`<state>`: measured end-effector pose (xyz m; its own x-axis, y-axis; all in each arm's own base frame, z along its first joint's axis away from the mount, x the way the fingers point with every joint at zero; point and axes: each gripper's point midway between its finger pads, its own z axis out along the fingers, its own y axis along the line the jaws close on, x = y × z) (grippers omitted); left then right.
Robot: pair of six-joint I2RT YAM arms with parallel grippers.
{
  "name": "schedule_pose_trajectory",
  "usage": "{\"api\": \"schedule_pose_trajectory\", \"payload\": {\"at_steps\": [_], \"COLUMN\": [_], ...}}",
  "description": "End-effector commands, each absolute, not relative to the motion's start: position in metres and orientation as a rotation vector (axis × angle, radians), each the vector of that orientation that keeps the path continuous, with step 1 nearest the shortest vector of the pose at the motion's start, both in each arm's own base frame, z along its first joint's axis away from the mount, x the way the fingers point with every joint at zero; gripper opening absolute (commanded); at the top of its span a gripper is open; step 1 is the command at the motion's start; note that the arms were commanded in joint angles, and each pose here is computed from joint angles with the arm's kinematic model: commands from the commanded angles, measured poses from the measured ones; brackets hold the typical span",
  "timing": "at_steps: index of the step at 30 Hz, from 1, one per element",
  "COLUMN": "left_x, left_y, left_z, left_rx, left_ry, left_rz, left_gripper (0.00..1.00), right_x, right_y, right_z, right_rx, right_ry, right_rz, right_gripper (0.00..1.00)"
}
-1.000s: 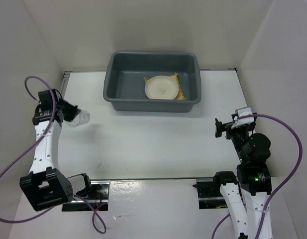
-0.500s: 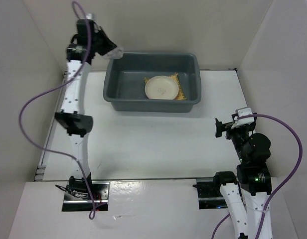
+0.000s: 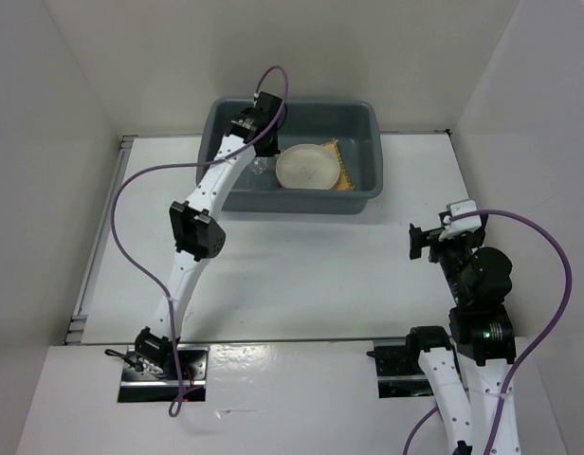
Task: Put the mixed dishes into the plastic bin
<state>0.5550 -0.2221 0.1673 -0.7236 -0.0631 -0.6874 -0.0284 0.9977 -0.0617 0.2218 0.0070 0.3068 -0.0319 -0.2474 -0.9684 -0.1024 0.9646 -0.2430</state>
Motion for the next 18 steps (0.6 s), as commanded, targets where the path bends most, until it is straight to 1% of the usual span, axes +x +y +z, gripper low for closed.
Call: {"api": "schedule_pose_trajectory", "payload": {"at_steps": [1,5,8,9,13,14,16,18], "left_x": [0.585,0.593,0.591,0.593,0.599,0.601,0.607,0.612], "left_y": [-0.184,-0.174,-0.181,-0.180,-0.170,-0.168,-0.144,-0.135], "left_z": [0.201,0.190,0.217,0.236,0.267,0.259,0.253,0.230], "left_rx": [-0.118,-0.126,-0.113,-0.128,-0.138,-0.130,-0.158,-0.152], "left_ry": [2.232,2.238,2.187,2.137,2.040,2.051,2.064,2.107], "left_rz": [0.042,0.061,0.021,0.007,0.058,0.080,0.117,0.142], "left_gripper": [0.00,0.00,0.00,0.00,0.00,0.00,0.00,0.00], "right_x": [0.228,0.233,0.234,0.234,0.236,0.236,0.236,0.238], "right_y": [0.007,0.007,0.007,0.007,0.008,0.008,0.008,0.008], "right_z": [0.308,0.303,0.301,0.301,0.299,0.299,0.299,0.297], "right_rx": [-0.278,-0.281,-0.282,-0.282,-0.283,-0.283,-0.283,-0.284], "right_ry": [1.605,1.626,1.635,1.635,1.645,1.645,1.645,1.654], "right_rz": [-0.124,-0.122,-0.121,-0.121,-0.121,-0.121,-0.121,-0.120], "right_gripper": [0.99,0.99,0.99,0.99,0.99,0.99,0.99,0.99]}}
